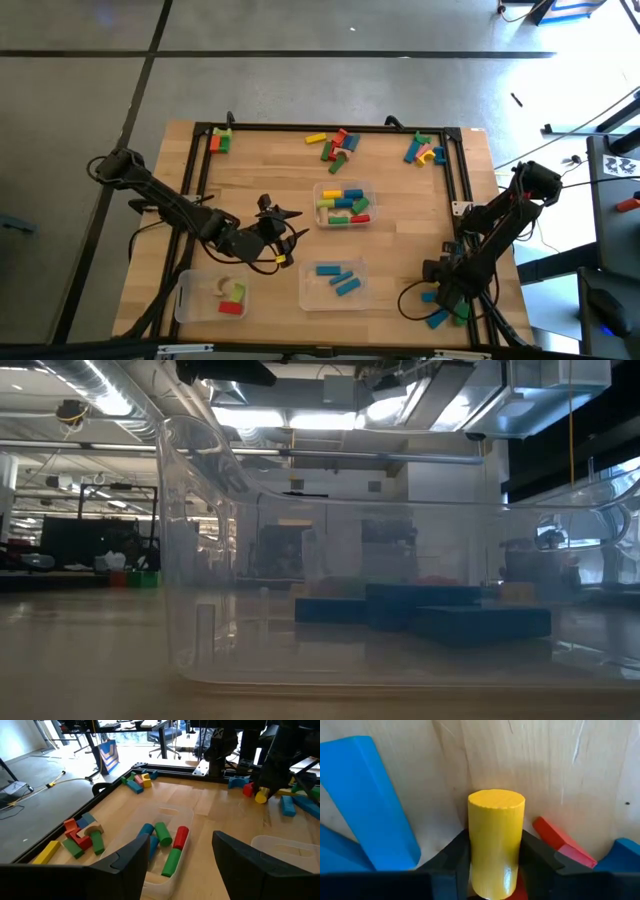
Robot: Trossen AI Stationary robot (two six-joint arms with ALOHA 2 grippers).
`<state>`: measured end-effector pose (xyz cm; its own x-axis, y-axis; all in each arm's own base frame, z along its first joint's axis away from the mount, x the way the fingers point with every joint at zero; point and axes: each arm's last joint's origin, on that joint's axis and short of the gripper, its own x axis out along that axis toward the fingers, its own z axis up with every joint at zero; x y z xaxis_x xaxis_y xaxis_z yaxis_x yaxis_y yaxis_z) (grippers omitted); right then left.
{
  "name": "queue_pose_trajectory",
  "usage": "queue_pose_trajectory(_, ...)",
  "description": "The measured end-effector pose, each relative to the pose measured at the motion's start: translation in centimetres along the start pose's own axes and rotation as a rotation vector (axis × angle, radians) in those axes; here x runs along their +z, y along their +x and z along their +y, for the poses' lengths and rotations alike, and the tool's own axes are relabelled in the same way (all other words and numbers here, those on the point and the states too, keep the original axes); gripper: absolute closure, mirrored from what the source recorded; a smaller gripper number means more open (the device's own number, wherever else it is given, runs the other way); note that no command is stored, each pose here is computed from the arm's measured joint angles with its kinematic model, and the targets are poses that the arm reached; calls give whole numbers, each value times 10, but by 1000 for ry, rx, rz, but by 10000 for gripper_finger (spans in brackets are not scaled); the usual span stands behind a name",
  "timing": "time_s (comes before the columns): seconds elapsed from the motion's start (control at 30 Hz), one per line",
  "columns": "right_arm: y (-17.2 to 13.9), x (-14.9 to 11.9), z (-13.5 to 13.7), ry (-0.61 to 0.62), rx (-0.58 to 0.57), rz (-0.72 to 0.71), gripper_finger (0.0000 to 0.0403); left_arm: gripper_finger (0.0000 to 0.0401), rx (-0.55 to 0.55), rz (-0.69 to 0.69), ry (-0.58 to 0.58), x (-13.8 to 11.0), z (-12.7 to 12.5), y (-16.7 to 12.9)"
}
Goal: Sort blocks by size
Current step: Put the yellow cylindrical block into the top transparent bin
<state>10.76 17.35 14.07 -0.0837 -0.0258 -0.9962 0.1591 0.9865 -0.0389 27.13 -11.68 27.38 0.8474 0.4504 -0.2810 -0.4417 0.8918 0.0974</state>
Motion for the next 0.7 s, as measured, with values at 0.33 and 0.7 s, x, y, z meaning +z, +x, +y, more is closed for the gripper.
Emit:
queue_pose_trajectory(0.33, -15, 6, 11, -20, 15, -70, 259, 191, 0, 0, 1, 0, 0, 0)
queue_pose_trajectory(0.7, -62, 37, 17, -72, -18, -234, 261, 191, 0, 0, 2, 0, 0, 0)
